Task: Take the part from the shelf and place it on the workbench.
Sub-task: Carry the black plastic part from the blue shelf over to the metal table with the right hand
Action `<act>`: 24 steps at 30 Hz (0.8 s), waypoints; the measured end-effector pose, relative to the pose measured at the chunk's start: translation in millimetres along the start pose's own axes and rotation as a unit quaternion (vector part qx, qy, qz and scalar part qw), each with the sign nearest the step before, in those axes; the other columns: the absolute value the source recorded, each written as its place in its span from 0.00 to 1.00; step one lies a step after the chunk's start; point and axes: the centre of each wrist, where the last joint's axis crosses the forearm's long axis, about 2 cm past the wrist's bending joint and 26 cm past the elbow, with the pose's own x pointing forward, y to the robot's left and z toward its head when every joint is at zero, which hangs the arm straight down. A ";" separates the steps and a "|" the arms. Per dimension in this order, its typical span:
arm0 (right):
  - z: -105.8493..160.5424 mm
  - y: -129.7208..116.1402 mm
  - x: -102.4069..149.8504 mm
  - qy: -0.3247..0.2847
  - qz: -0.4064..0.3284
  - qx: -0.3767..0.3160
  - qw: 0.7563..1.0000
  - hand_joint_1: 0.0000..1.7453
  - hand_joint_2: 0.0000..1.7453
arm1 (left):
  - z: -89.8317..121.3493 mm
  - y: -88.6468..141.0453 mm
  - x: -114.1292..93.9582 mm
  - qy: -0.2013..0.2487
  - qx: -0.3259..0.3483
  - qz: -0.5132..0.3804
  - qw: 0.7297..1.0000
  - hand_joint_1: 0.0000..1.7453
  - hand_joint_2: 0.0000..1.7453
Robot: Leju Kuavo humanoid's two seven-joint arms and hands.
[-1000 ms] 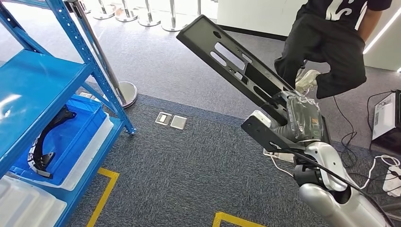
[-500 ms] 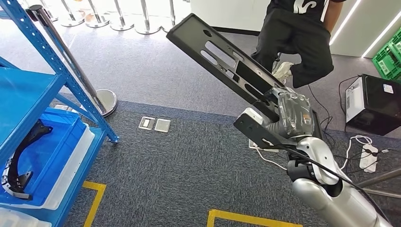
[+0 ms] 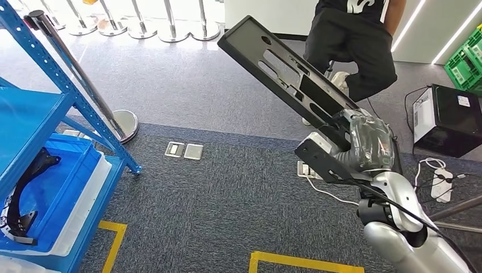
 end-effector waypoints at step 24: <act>-2.1 -0.3 -0.1 -0.004 -0.005 0.003 1.000 1.00 1.00 | -0.4 2.2 1.7 0.001 0.003 -0.001 1.000 0.00 0.00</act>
